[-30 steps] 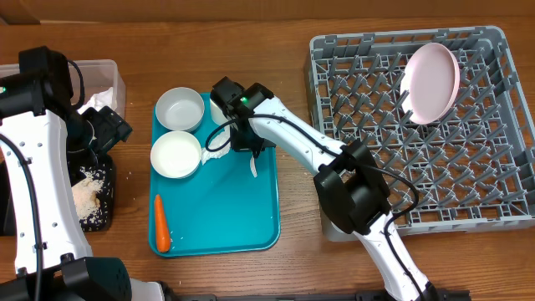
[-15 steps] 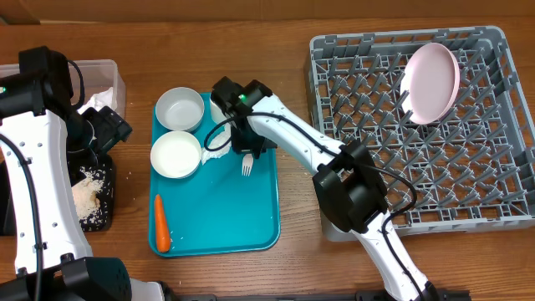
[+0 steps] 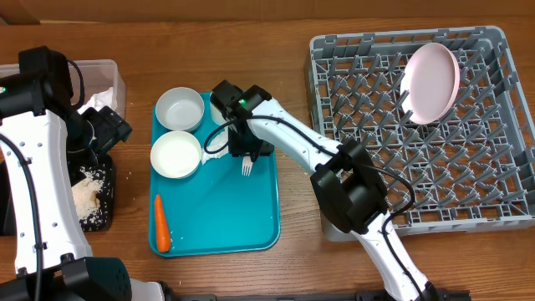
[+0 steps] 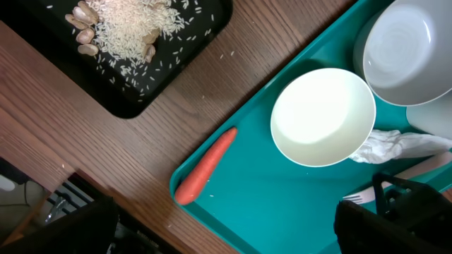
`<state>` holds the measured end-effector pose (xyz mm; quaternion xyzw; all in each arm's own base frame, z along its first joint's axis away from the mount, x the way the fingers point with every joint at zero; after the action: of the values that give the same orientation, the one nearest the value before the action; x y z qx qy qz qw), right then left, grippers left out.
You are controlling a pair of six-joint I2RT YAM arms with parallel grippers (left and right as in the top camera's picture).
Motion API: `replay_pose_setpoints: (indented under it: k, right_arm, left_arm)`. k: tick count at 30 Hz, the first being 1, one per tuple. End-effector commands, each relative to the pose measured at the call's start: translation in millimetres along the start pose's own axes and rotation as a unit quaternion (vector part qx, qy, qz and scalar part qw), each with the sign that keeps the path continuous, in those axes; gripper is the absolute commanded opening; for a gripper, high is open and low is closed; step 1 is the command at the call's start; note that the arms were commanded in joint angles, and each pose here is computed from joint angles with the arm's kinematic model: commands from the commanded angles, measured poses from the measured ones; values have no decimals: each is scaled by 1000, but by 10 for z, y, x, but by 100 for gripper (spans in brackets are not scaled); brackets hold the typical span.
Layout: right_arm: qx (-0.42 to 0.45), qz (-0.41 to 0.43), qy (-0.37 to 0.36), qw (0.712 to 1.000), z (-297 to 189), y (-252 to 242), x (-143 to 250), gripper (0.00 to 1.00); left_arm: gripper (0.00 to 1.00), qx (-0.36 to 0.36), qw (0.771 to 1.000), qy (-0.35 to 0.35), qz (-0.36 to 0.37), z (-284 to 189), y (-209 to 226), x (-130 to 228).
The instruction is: Sort waste into correct bins and load items into the dishwasher rack
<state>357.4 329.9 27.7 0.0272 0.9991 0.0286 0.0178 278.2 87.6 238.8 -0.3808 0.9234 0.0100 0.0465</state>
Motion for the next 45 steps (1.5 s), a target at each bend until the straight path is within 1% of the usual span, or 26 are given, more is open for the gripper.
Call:
replay_pose_setpoints:
  k: [1, 4, 5, 7, 9, 13, 15, 21, 32, 45]
  right_arm:
    - [3, 19, 7, 1000, 11, -26, 82, 45]
    - [2, 19, 13, 1000, 44, -30, 106, 45]
    - [-1, 19, 16, 1000, 43, -20, 116, 43]
    - [-7, 19, 23, 1000, 43, -1, 135, 28]
    - [-12, 19, 28, 999, 41, 11, 151, 19]
    - [-11, 19, 30, 999, 41, 7, 160, 11]
    - [-10, 20, 32, 999, 38, -4, 160, 5]
    - [-7, 24, 34, 999, -8, -38, 136, 4]
    - [-17, 23, 24, 999, -237, -19, 64, 4]
    - [-59, -5, -19, 998, -893, 50, 0, 4]
  left_arm:
    - [100, 6, 1000, -7, -12, -51, 11, 8]
    - [100, 6, 1000, -7, -12, -51, 11, 8]
    - [100, 6, 1000, -7, -12, -51, 11, 8]
    - [100, 6, 1000, -7, -12, -51, 11, 8]
    - [100, 6, 1000, -7, -12, -51, 11, 8]
    - [100, 6, 1000, -7, -12, -51, 11, 8]
    - [100, 5, 1000, -7, -12, -51, 12, 8]
    - [100, 6, 1000, -7, -12, -51, 11, 8]
    - [100, 6, 1000, -7, -12, -51, 11, 8]
    - [100, 6, 1000, -7, -12, -51, 11, 8]
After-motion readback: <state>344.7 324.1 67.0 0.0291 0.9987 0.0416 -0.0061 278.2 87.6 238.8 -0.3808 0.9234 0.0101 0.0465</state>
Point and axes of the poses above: each gripper's point midway between its finger pads, its own z axis out along the fingers, its own y axis along the line the jaws close on, x = y × z, the point moved 2 cm from there along -z, back along the fingers, and after that the axes turned 5 degrees about z, right-handed, at the moved point
